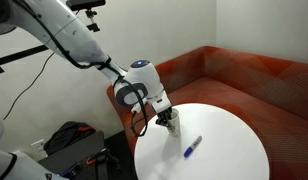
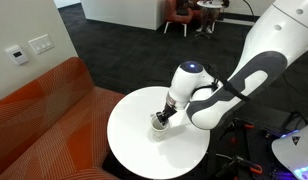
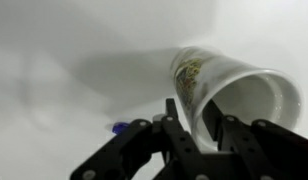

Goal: Slide the cup to the right

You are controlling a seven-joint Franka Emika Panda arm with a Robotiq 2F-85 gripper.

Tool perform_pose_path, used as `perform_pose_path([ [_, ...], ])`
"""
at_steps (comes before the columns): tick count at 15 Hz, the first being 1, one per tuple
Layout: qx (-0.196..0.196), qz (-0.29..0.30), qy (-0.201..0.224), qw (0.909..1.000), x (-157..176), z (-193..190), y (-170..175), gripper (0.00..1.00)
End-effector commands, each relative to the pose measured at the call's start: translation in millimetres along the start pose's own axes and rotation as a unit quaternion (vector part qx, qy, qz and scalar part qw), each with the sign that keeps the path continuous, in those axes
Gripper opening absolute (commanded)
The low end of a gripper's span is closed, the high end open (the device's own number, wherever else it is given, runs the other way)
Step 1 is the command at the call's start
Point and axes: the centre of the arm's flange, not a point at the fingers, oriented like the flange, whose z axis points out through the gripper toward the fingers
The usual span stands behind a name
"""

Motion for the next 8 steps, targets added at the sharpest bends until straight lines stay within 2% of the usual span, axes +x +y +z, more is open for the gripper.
perform_pose_path([
  [1, 0.026, 0.018, 0.017, 0.9993, -11.8, -31.8, 15.1, 0.51],
  [2, 0.031, 0.018, 0.021, 0.9991, -12.5, -37.6, 16.4, 0.53],
  [4, 0.040, 0.018, 0.024, 0.9988, -15.7, -48.9, 19.3, 0.47],
  [6, 0.047, 0.017, 0.026, 0.9984, -20.1, -61.0, 22.9, 0.54],
  [8, 0.057, 0.015, 0.034, 0.9977, -26.6, -77.2, 26.6, 0.74],
])
